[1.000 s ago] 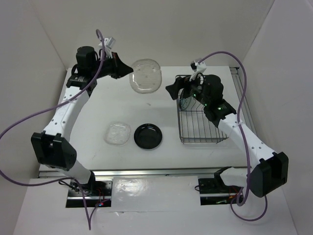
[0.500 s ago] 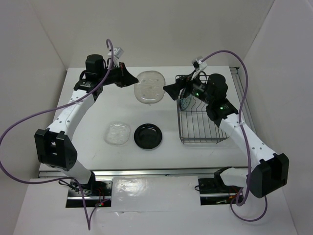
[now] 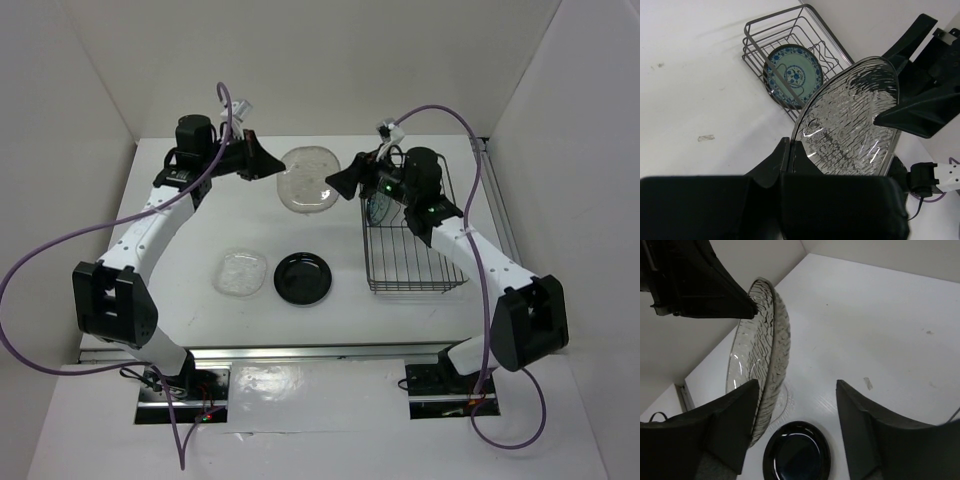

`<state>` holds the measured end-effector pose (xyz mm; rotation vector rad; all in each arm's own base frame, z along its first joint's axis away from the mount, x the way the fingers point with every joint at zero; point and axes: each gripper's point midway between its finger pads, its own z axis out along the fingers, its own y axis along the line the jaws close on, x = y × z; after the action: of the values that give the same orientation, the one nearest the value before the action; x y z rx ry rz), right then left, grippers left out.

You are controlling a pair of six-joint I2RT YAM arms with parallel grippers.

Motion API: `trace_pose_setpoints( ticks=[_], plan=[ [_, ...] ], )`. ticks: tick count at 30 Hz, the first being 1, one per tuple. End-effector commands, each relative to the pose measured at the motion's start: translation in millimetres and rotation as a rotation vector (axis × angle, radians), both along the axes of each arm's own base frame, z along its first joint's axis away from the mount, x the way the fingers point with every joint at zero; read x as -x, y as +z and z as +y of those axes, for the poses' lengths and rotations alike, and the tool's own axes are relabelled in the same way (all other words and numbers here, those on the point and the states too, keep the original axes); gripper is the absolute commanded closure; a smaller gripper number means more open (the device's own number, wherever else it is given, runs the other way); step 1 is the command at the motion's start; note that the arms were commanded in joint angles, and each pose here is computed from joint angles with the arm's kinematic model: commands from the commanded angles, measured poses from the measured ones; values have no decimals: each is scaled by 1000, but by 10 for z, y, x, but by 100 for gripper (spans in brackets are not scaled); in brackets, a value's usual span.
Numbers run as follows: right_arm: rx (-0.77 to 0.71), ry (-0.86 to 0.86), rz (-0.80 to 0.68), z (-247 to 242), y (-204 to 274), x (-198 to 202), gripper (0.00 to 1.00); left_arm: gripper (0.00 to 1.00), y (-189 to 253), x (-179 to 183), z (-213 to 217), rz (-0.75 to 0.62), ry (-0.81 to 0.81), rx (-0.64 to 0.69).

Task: Load the plates into the dish rack

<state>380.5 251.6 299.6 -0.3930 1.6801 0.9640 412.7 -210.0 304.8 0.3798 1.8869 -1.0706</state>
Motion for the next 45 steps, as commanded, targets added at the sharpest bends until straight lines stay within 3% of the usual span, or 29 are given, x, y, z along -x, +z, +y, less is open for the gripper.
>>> trace_pose_setpoints(
  ticks=[1, 6, 8, 11, 12, 14, 15, 16, 19, 20, 21, 22, 26, 27, 30, 31, 35, 40, 45],
  plan=[
    [-95, 63, -76, 119, 353, 32, 33, 100, 318, 96, -66, -90, -56, 57],
    [-190, 130, -65, 214, 480, 108, 41, 100, 335, 84, -74, -96, -54, 72],
    [-195, 150, -58, 230, 462, 146, 54, 100, 335, 84, -74, -96, -54, 72],
    [-213, 169, -17, 284, 400, 177, 55, 100, 355, 87, -65, -102, -44, 77],
    [-214, 179, -25, 291, 416, 192, 63, 100, 355, 87, -65, -103, -44, 77],
    [-219, 179, -18, 293, 418, 195, 68, 100, 359, 104, -75, -94, -51, 84],
    [-217, 158, -3, 278, 388, 164, 91, 100, 359, 104, -75, -94, -51, 84],
    [-205, 144, 15, 269, 354, 143, 97, 100, 359, 104, -75, -94, -51, 84],
    [-176, 91, 43, 225, 262, 66, 100, 99, 416, 149, -69, -105, -50, 93],
    [-161, 79, 22, 203, 307, 56, 100, 90, 413, 121, -54, -106, -32, 90],
    [-132, 22, 58, 146, 220, -18, 100, 68, 395, 110, -44, -98, -21, 87],
    [-107, -21, 48, 76, 256, -37, 100, 1, 394, 131, -23, -84, -6, 81],
    [73, -361, -30, -521, 419, -258, 100, 0, 322, 31, 170, -49, 146, 12],
    [112, -517, -38, -799, 453, -334, 100, 0, 301, -89, 343, -37, 278, -26],
    [237, -737, -49, -1303, 553, -264, 100, 0, 192, -224, 698, 37, 502, -125],
    [289, -891, -34, -1619, 530, -271, 99, 0, 80, -284, 741, 65, 525, -158],
    [471, -1098, -28, -2109, 452, -114, 97, 0, 30, -311, 768, 64, 520, -202],
    [551, -1199, -35, -2387, 416, -109, 97, 0, -87, -359, 766, 88, 510, -234],
    [586, -1191, 18, -2441, 197, -392, 100, 0, -179, -368, 744, 118, 495, -244]
  ],
)
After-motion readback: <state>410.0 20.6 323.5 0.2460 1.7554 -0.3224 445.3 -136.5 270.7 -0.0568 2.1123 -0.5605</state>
